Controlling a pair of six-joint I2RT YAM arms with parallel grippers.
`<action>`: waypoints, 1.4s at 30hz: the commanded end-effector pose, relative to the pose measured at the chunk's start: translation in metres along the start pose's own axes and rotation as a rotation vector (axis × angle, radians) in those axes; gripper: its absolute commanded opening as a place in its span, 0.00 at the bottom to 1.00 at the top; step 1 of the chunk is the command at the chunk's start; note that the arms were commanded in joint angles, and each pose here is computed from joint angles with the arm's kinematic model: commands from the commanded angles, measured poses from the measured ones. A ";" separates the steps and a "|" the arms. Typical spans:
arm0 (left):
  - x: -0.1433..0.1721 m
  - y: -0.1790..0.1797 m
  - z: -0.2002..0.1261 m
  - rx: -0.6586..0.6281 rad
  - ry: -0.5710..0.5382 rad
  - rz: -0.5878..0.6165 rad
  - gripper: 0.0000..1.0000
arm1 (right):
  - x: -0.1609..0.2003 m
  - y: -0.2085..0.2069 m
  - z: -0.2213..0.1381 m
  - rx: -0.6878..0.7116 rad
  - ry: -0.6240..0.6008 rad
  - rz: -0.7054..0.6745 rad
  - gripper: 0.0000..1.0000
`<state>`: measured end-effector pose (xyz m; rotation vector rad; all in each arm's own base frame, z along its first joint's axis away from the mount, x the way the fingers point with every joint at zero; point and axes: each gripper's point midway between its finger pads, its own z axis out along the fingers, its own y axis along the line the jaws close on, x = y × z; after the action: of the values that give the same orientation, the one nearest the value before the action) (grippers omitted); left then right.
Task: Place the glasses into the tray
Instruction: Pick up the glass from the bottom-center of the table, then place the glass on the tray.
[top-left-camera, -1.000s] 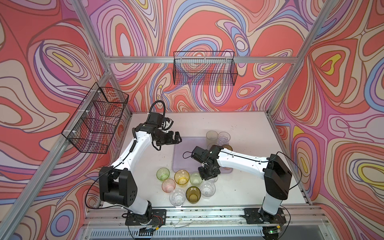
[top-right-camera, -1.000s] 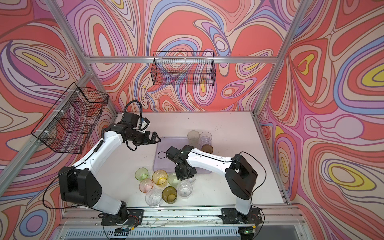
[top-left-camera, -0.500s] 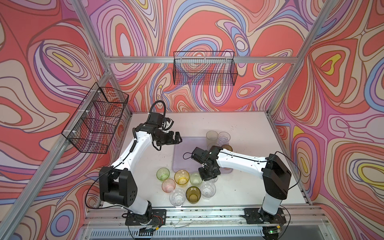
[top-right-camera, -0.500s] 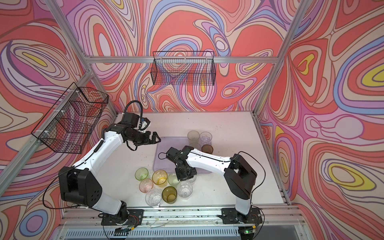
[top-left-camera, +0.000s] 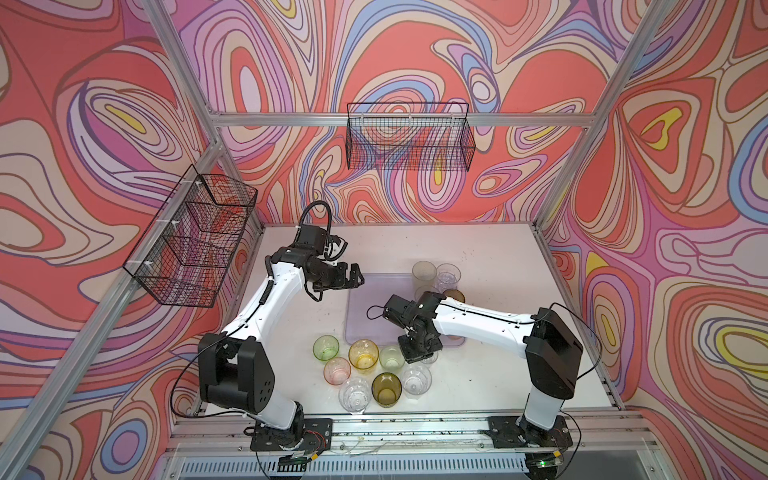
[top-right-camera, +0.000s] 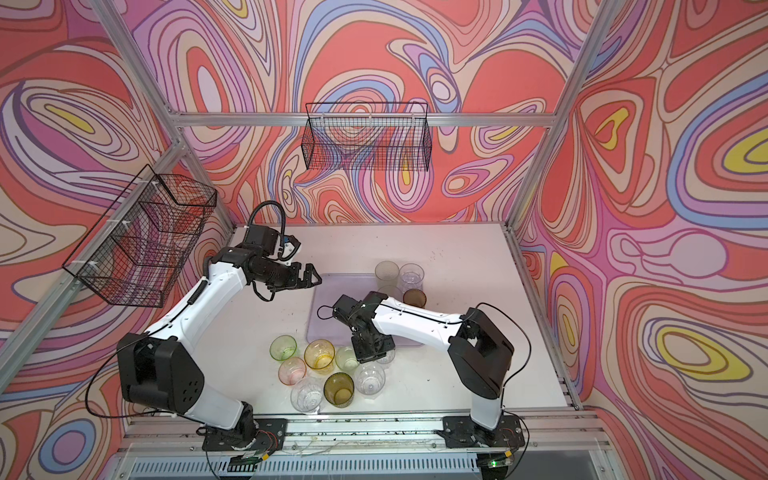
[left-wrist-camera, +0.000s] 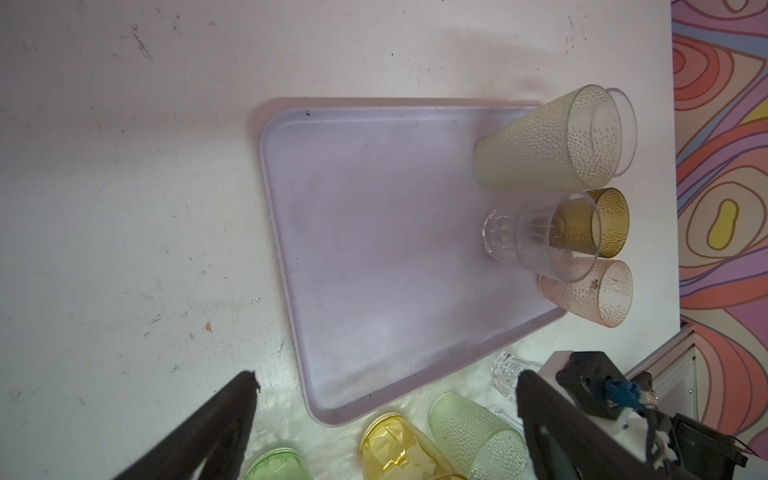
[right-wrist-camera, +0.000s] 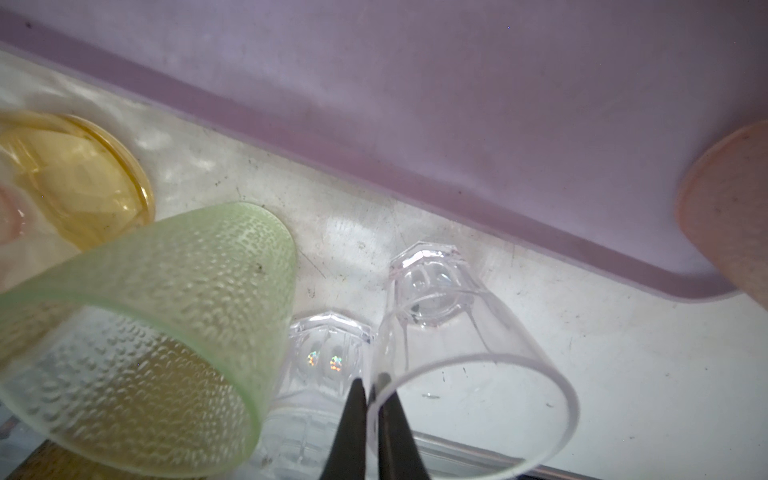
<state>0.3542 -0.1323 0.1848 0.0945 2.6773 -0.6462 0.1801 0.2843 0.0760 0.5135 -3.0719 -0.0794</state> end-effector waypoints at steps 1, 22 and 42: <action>-0.002 -0.008 -0.007 0.018 -0.012 0.023 1.00 | -0.002 -0.002 -0.006 0.026 -0.013 0.000 0.02; -0.002 -0.009 -0.007 0.017 -0.012 0.027 1.00 | -0.024 -0.008 -0.048 0.076 -0.072 -0.052 0.00; -0.002 -0.006 -0.006 0.006 -0.009 0.027 1.00 | -0.058 -0.036 -0.042 0.078 -0.093 -0.049 0.00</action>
<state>0.3541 -0.1324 0.1848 0.0953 2.6775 -0.6454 0.2388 0.2654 0.1200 0.5758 -3.1603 -0.0007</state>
